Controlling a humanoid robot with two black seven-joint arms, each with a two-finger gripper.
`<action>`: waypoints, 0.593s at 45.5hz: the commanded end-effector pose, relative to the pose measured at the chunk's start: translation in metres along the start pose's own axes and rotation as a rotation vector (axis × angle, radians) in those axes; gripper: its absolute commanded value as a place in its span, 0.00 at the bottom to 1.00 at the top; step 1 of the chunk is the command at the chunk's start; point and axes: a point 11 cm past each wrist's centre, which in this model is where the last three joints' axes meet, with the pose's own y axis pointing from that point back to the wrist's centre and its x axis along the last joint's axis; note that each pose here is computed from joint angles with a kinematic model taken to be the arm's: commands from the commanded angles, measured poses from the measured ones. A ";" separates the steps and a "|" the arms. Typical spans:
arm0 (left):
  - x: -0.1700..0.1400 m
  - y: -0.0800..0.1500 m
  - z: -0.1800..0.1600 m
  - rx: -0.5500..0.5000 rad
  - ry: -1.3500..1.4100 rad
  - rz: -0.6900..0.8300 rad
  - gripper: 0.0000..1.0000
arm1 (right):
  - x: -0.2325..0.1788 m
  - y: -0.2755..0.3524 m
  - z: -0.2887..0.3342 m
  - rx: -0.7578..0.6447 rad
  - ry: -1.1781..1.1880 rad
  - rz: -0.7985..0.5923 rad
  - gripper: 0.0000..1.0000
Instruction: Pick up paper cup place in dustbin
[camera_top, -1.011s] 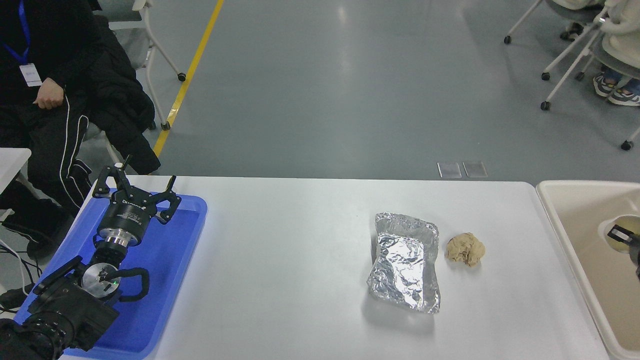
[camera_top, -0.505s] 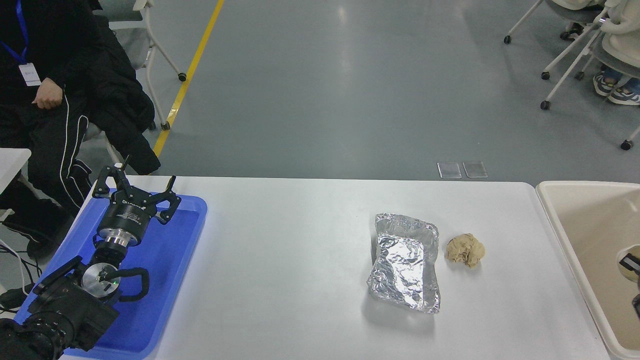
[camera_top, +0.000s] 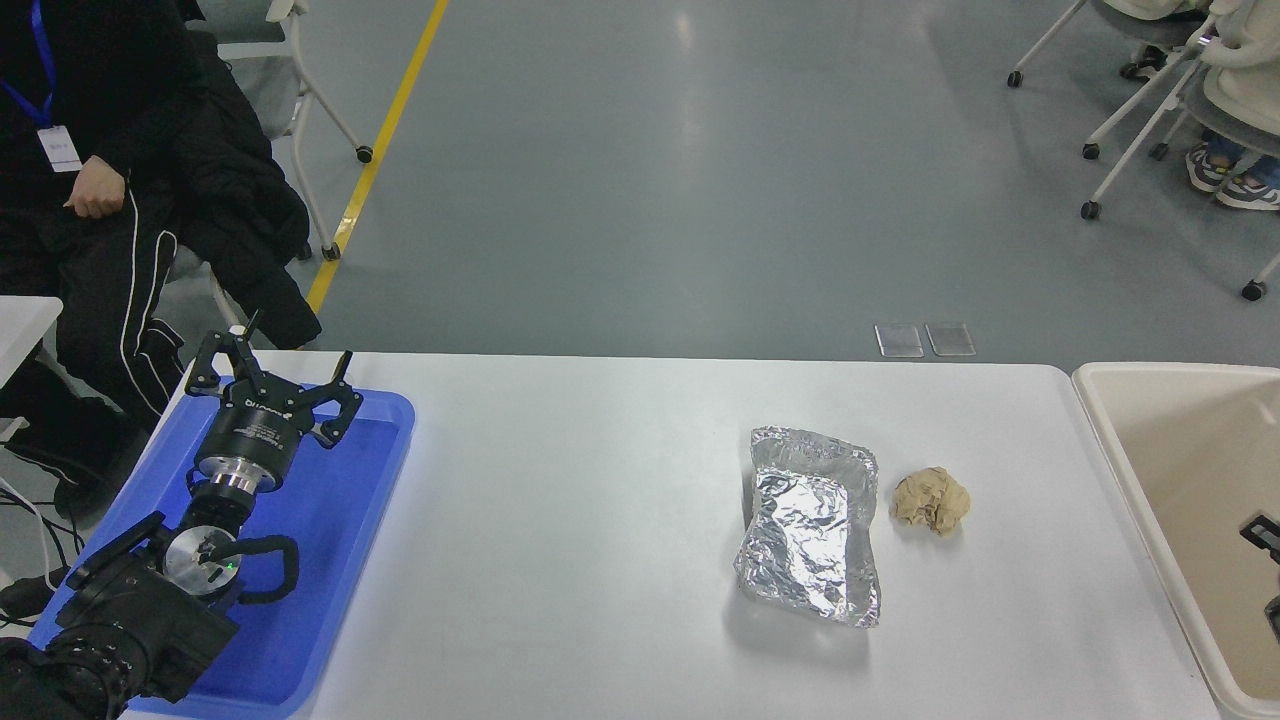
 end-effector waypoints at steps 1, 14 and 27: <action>0.000 0.000 0.001 -0.001 -0.001 0.000 1.00 | 0.010 0.000 -0.028 0.042 -0.274 0.006 1.00; 0.000 0.000 0.000 -0.001 0.000 0.000 1.00 | 0.008 0.002 -0.045 0.075 -0.386 -0.032 1.00; 0.000 0.000 0.000 0.001 -0.002 0.000 1.00 | 0.027 0.019 -0.057 0.212 -0.091 -0.159 1.00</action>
